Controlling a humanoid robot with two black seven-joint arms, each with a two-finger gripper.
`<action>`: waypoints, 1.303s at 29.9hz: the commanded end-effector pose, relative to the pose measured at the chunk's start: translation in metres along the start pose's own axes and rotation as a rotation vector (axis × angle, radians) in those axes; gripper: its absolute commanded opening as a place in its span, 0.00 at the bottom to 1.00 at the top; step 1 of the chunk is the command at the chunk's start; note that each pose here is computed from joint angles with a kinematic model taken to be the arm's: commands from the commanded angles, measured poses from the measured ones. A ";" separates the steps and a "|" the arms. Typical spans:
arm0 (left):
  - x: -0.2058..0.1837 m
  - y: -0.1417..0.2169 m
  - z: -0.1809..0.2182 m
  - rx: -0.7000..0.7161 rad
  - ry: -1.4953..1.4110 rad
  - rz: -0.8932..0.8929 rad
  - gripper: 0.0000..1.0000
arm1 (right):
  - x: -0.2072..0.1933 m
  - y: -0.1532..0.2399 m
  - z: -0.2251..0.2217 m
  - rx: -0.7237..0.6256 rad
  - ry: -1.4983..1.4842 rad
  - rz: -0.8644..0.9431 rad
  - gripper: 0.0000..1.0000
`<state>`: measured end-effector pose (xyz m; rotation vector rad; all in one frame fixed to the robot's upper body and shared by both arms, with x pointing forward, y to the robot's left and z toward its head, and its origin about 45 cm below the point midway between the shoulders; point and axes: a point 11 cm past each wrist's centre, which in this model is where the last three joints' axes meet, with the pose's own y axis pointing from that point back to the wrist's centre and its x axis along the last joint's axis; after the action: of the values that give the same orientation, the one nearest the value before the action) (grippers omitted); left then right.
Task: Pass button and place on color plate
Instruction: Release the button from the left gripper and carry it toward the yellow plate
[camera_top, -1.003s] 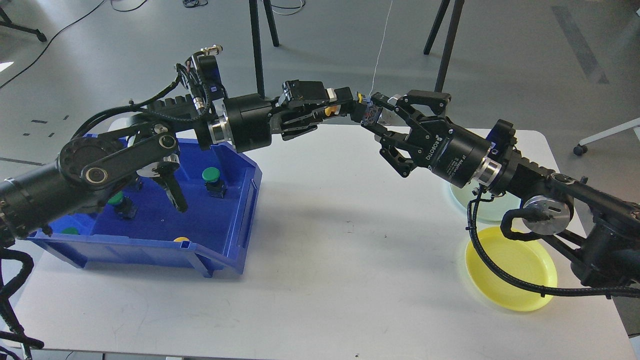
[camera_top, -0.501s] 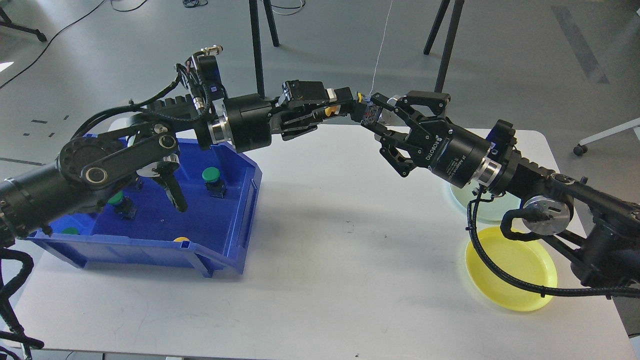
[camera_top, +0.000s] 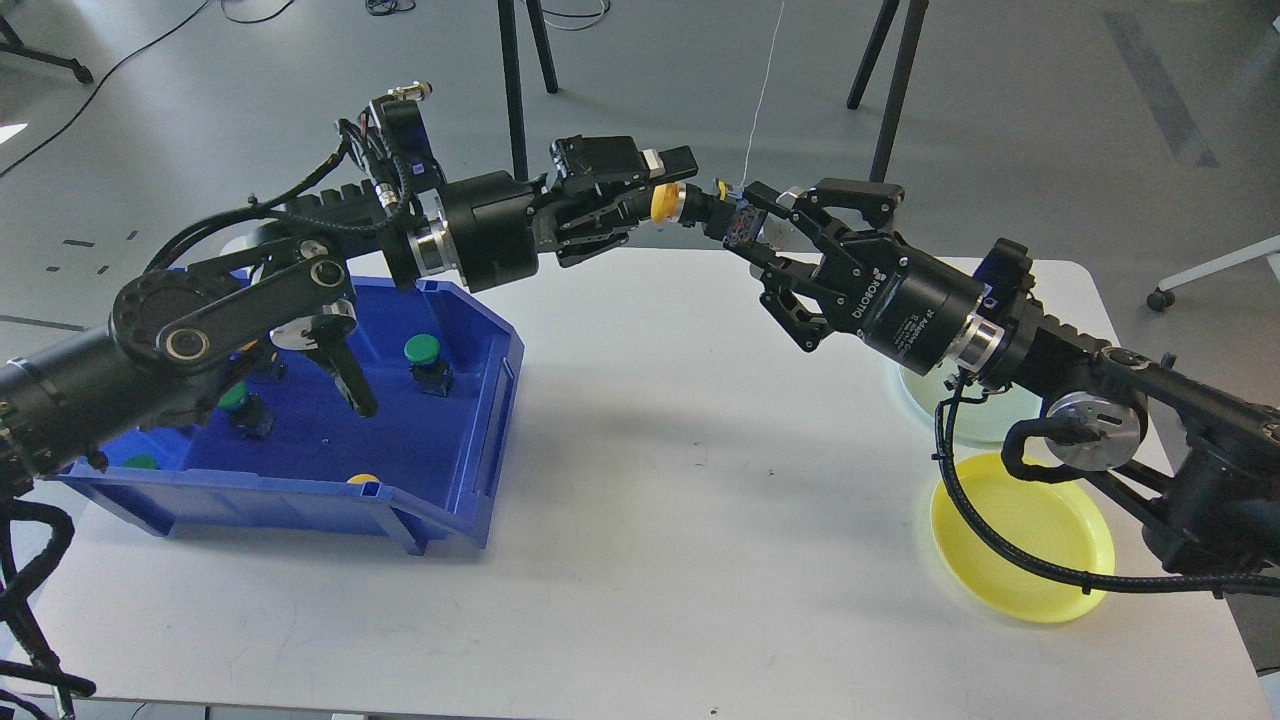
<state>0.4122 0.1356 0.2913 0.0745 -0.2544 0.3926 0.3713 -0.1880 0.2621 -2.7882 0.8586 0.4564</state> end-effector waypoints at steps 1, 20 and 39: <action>-0.001 -0.002 0.000 -0.006 0.004 -0.004 0.72 | 0.000 0.000 0.000 0.000 0.001 0.000 0.15; 0.001 -0.002 0.001 -0.021 0.035 0.015 0.78 | 0.059 0.182 0.009 0.242 -0.101 0.481 0.14; 0.002 -0.001 -0.001 -0.015 0.040 0.014 0.79 | -0.026 0.351 0.139 0.417 -0.641 1.020 0.13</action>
<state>0.4149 0.1357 0.2910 0.0504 -0.2185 0.4053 0.1253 -0.4273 0.1163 -1.5338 1.8346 1.0262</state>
